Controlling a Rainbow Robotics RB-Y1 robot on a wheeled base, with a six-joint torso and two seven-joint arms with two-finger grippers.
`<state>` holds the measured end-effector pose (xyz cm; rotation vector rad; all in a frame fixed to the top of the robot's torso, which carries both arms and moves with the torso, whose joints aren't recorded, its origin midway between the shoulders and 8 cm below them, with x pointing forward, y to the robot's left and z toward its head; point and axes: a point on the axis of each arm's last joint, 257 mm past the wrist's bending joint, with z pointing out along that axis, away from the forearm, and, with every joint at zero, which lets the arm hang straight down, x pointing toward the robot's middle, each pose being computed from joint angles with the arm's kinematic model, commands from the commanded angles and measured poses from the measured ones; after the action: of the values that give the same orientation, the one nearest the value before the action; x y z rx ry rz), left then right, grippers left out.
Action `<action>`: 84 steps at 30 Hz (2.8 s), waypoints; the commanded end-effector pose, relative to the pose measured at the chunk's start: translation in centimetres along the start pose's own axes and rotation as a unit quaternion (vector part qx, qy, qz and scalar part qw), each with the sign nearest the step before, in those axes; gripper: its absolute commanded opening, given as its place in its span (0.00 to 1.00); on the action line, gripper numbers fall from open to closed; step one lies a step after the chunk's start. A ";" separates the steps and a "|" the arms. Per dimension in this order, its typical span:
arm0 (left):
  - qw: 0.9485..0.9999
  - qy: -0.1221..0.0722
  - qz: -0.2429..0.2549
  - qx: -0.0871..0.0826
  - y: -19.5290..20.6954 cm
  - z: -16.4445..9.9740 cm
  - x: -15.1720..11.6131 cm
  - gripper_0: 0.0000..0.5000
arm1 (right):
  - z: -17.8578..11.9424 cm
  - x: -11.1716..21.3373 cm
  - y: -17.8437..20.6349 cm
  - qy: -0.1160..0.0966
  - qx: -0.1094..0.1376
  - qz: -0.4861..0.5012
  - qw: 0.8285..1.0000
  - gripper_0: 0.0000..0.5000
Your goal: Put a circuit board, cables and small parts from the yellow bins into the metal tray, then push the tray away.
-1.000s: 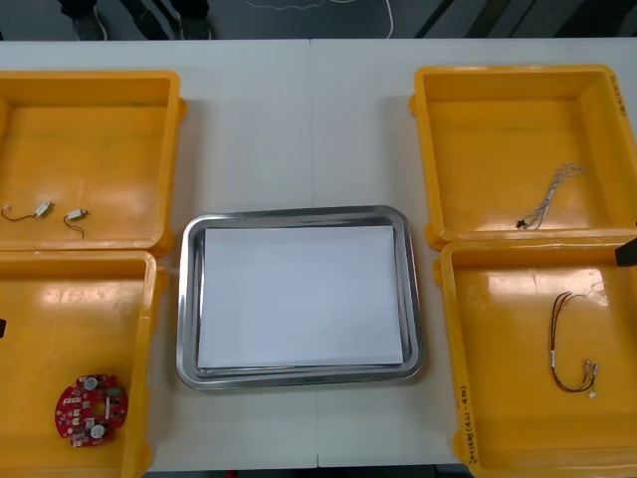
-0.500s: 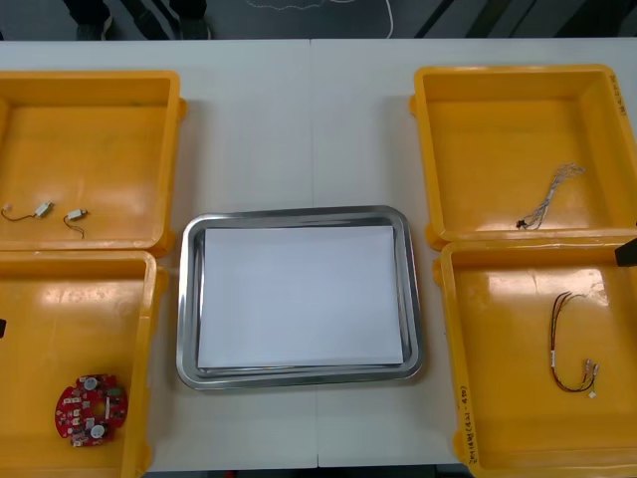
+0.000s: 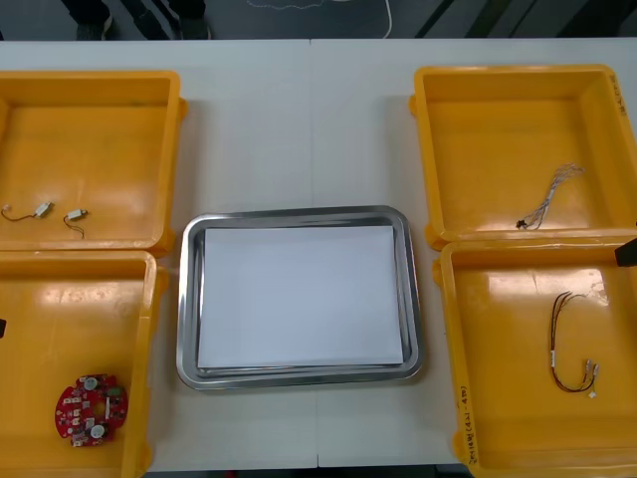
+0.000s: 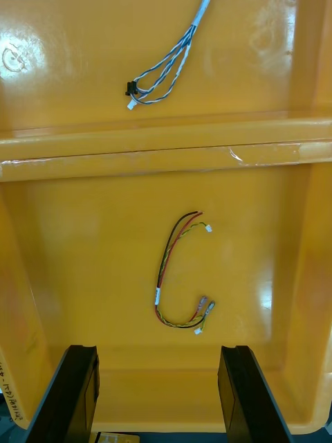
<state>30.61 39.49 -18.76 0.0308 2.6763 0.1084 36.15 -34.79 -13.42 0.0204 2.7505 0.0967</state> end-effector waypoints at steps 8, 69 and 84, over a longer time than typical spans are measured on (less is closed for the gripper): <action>0.999 -0.017 0.037 -0.002 -0.7 -0.6 -1.1 1.00 | -0.9 -0.6 -0.9 -0.007 0.021 -0.010 1.000 1.00; 1.000 0.021 0.008 0.007 -4.9 3.4 3.0 1.00 | 5.2 5.5 -4.0 0.033 0.038 0.027 0.998 1.00; 1.000 0.025 -0.009 -0.008 -6.3 5.4 4.3 1.00 | 8.1 7.1 -2.8 0.029 0.015 0.071 0.997 1.00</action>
<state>29.98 34.74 -25.31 -0.0778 2.7189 0.1030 33.00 -37.97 -22.74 0.1836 2.8028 0.0693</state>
